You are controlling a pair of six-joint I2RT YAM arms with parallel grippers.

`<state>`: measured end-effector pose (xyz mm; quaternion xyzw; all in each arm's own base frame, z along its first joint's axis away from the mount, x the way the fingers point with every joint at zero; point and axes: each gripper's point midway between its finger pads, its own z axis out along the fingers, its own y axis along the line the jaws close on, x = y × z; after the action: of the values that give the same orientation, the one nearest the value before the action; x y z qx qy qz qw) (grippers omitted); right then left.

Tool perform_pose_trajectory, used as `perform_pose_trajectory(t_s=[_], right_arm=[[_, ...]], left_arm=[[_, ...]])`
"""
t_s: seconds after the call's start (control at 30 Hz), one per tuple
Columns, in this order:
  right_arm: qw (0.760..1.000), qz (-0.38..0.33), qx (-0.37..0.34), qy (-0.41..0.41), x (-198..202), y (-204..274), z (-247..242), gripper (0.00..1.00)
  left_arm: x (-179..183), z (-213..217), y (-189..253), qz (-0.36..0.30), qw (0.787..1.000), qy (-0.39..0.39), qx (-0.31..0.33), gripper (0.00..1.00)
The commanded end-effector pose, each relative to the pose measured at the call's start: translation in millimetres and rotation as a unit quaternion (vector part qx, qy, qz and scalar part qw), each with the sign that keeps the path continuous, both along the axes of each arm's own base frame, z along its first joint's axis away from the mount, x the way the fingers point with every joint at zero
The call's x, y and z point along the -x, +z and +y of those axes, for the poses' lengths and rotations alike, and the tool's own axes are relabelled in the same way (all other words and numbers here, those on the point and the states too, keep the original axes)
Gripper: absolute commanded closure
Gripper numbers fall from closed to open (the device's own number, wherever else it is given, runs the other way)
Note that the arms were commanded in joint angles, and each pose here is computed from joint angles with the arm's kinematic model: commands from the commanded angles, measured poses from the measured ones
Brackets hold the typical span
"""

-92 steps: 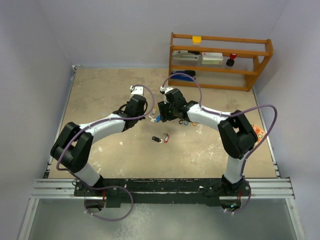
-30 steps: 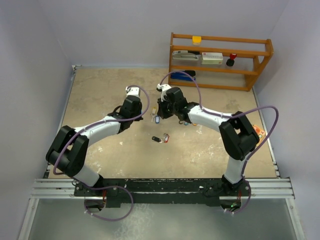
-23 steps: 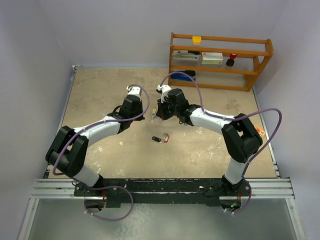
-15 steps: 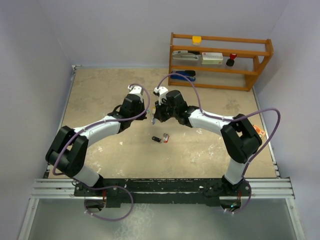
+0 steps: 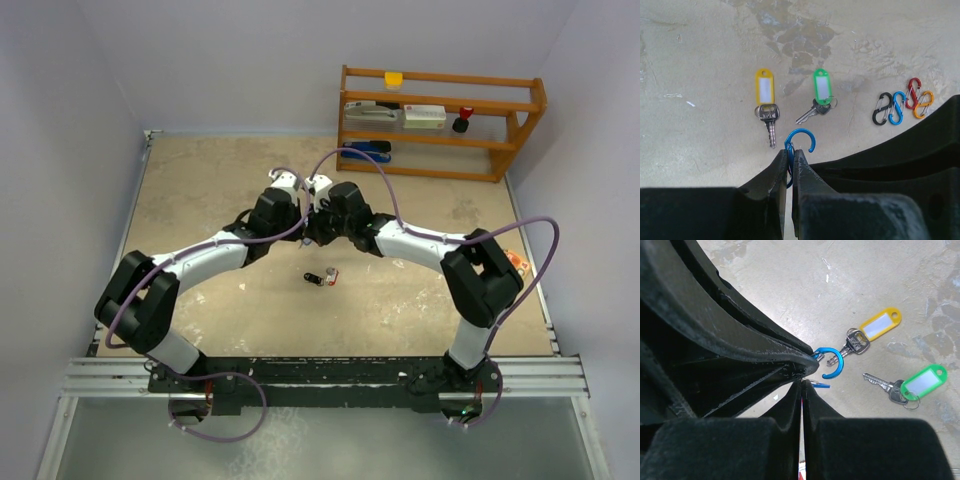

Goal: Put the keys on the keyring

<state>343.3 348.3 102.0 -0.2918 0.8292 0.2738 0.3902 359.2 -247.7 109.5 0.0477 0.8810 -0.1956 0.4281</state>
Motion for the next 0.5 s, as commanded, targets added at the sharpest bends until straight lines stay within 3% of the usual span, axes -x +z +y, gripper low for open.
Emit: perform_pose_trajectory(t_s=[0.0, 0.47], right_arm=[[0.998, -0.049, -0.028, 0.006, -3.7, 38.3, 5.1, 1.00], [0.998, -0.062, -0.013, -0.008, -8.1, 37.1, -2.9, 1.00]], left_arm=[[-9.5, -6.5, 19.0, -0.021, 1.000, 0.000, 0.013, 1.00], [-6.3, -0.8, 15.2, -0.015, 1.000, 0.001, -0.003, 1.00]])
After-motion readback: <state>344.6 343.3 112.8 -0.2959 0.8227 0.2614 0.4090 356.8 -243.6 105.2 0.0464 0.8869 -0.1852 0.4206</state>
